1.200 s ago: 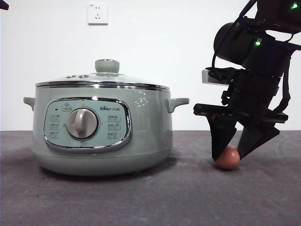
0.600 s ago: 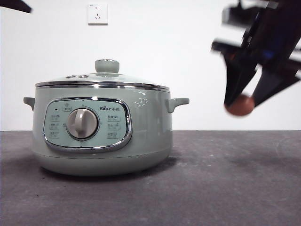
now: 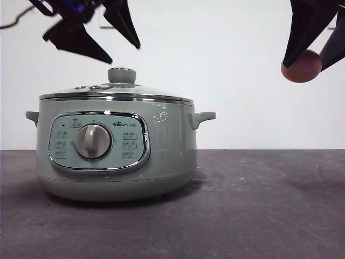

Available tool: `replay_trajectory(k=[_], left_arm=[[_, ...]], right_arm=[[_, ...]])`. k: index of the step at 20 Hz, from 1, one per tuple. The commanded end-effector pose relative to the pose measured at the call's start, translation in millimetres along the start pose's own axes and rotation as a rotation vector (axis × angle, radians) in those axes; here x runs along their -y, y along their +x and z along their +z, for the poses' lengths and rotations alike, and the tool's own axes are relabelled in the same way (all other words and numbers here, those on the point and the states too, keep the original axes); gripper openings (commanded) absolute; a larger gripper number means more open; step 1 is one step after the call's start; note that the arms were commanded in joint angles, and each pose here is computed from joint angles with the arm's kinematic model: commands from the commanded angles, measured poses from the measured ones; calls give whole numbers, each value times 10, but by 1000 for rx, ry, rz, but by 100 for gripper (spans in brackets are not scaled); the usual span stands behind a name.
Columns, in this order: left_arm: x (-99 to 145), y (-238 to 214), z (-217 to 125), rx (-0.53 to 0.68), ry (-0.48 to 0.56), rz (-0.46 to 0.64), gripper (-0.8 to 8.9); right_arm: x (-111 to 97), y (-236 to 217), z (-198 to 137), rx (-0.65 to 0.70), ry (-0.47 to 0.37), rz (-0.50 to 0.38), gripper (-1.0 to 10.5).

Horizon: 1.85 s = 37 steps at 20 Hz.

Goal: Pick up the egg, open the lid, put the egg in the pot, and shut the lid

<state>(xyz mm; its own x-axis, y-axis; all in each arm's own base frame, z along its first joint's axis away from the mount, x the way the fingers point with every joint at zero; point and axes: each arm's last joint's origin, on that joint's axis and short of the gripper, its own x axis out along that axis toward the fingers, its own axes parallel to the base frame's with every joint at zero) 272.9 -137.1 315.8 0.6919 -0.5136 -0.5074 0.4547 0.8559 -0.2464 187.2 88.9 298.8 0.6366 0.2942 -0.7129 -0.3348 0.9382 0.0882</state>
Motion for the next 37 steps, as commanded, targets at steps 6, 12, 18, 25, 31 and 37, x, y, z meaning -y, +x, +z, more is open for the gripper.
replay_trajectory(k=[6, 12, 18, 25, 31, 37], left_arm=[[-2, 214, -81, -43, 19, 69, 356], [-22, 286, -163, -113, 18, 80, 341], [39, 294, -156, -99, 83, 61, -8], [124, -142, 88, 110, 122, 112, -8], [216, -1015, 263, 376, 156, 261, -8], [252, -1809, 157, 529, 146, 399, -8]], right_arm=[[-1, -1, 11, 9, 6, -1, -12], [-2, -1, 15, 13, 6, -1, -12], [-5, -2, 31, 30, 6, 3, -12], [-51, -58, 201, 165, 19, 94, -12], [-265, -46, 633, 195, -22, 238, -13], [-800, 567, 1133, 114, -181, 308, -12]])
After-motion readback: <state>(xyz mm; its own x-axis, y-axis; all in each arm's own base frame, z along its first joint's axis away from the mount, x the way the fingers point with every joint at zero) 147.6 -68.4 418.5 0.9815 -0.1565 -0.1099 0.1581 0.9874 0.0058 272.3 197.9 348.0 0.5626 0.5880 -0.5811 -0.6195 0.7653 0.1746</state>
